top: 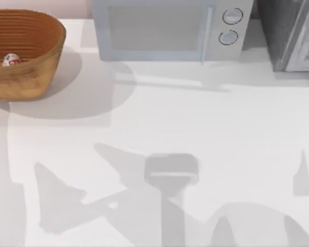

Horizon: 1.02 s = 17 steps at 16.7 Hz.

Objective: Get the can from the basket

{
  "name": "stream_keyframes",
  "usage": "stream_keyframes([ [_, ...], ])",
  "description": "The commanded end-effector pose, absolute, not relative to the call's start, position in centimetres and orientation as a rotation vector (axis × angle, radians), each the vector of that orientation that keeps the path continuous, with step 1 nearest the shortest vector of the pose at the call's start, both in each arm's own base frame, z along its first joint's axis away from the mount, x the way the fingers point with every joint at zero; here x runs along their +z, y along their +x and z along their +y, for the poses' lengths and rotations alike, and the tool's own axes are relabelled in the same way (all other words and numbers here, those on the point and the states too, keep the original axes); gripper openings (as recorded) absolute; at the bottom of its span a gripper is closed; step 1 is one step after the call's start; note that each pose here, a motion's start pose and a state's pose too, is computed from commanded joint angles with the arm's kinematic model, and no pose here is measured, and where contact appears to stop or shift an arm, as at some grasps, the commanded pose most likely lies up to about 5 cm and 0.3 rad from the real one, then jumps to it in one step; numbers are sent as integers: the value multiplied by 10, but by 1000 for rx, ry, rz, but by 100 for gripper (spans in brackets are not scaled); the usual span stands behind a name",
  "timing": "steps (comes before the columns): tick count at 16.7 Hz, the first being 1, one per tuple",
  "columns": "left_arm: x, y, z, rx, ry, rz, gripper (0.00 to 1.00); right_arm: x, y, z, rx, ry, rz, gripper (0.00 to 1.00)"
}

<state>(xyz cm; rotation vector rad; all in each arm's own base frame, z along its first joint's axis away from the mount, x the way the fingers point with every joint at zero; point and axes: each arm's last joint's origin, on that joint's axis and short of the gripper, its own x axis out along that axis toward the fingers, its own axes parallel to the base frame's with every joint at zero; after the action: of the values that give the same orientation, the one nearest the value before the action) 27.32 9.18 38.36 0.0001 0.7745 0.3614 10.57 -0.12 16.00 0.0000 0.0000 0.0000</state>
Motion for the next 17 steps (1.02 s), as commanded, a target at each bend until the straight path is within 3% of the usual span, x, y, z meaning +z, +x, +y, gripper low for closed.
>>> stream_keyframes([
  [4, 372, 353, 114, 295, -12, 968, 100, 160, 106, -1, 0, 0, 0, 100],
  [9, 321, 432, 119, 180, -38, 1172, 100, 160, 106, -1, 0, 0, 0, 100],
  [17, 226, 497, 78, -22, -75, 1399, 100, 160, 106, -1, 0, 0, 0, 100],
])
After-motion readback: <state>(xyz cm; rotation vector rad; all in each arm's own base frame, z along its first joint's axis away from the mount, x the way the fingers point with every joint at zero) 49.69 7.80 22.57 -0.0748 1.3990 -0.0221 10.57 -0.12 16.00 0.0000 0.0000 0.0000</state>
